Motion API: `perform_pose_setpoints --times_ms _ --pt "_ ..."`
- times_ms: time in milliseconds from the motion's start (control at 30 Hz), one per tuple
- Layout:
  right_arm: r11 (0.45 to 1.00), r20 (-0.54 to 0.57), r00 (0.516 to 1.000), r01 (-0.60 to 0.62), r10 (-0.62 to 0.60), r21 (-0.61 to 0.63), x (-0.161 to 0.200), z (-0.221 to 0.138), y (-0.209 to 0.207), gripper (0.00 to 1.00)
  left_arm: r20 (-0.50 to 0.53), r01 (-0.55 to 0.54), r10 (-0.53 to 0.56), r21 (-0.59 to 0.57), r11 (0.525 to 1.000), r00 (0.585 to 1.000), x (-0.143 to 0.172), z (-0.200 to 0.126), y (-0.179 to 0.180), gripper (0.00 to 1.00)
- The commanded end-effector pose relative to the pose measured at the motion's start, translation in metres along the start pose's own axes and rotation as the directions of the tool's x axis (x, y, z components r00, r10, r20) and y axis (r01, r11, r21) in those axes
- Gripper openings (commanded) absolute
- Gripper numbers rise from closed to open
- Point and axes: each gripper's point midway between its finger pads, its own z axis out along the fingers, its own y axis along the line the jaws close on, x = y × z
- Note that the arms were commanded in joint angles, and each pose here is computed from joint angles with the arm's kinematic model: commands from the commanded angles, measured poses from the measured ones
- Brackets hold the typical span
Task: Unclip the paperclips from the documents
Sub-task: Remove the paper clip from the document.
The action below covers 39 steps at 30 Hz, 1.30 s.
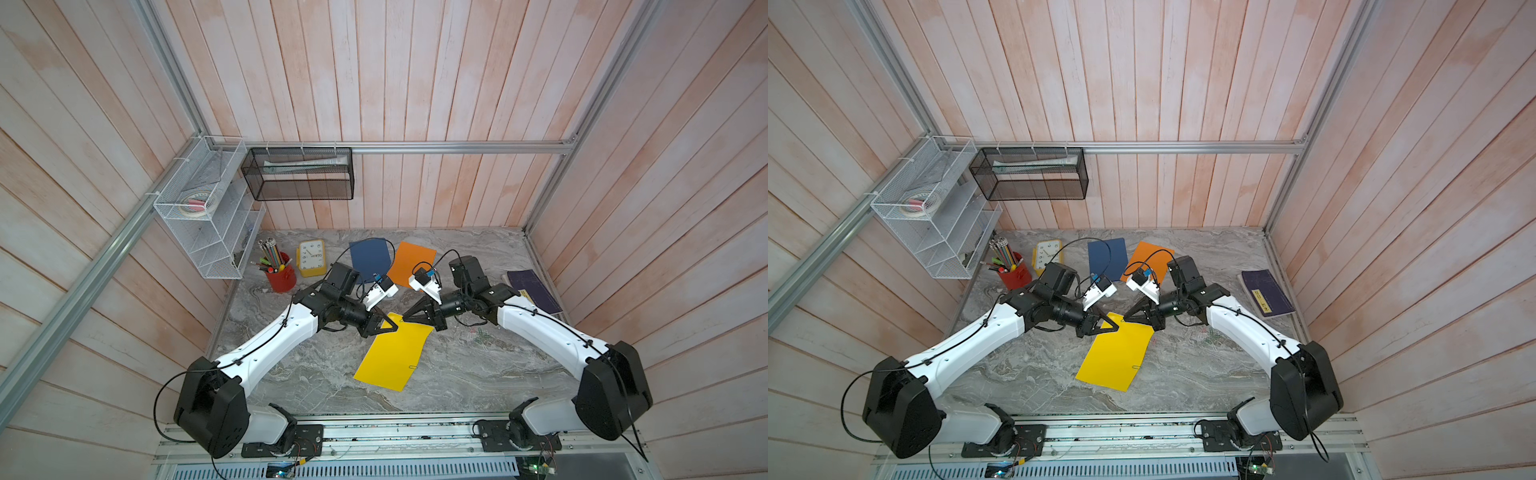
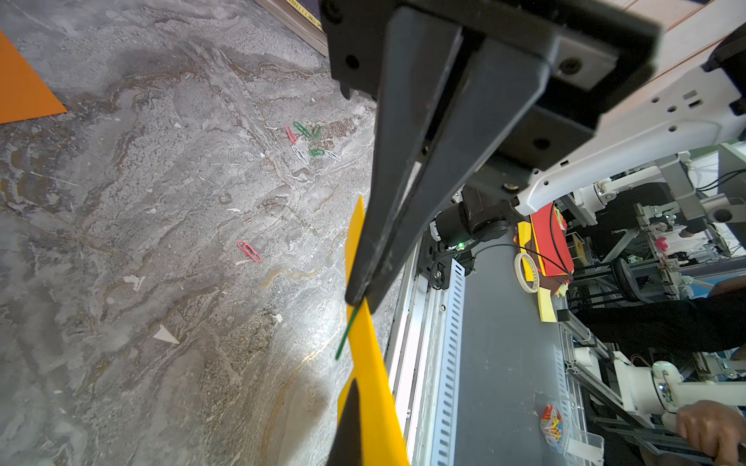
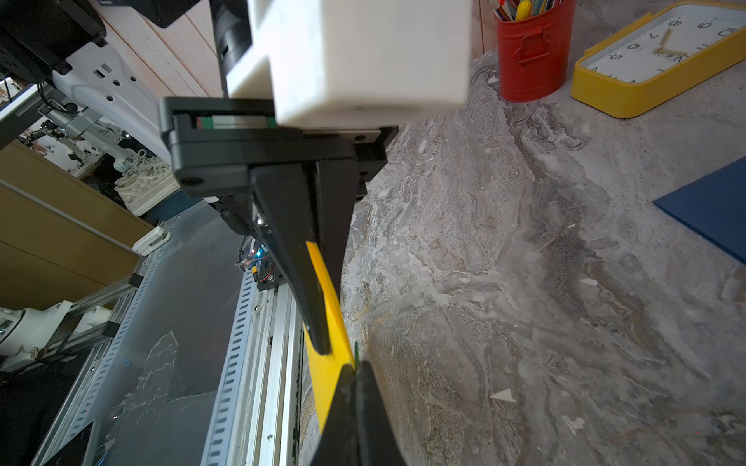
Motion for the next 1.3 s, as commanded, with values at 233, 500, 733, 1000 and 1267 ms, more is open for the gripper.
perform_pose_setpoints --times_ms 233,500,733,1000,1267 --pt "0.998 0.023 1.000 -0.006 0.004 0.069 -0.002 -0.013 -0.009 0.02 -0.022 -0.002 0.002 -0.001 1.000 1.000 0.001 0.002 0.003 0.00" --pt "0.996 0.027 1.000 -0.011 0.008 0.085 -0.001 -0.016 -0.012 0.03 -0.029 0.001 -0.001 -0.006 1.000 1.000 0.002 0.004 0.006 0.00" --pt "0.995 0.027 1.000 -0.013 0.011 0.096 0.001 -0.018 -0.013 0.03 -0.029 -0.001 0.000 -0.006 1.000 1.000 0.001 0.004 0.006 0.00" --pt "0.994 0.029 0.999 -0.019 0.016 0.106 0.002 -0.020 -0.015 0.04 -0.032 -0.002 0.002 -0.003 1.000 0.999 0.002 0.004 0.005 0.00" --pt "0.994 0.032 0.999 -0.023 0.019 0.108 0.003 -0.021 -0.015 0.06 -0.031 -0.003 0.003 0.000 1.000 1.000 0.001 0.004 0.005 0.00"
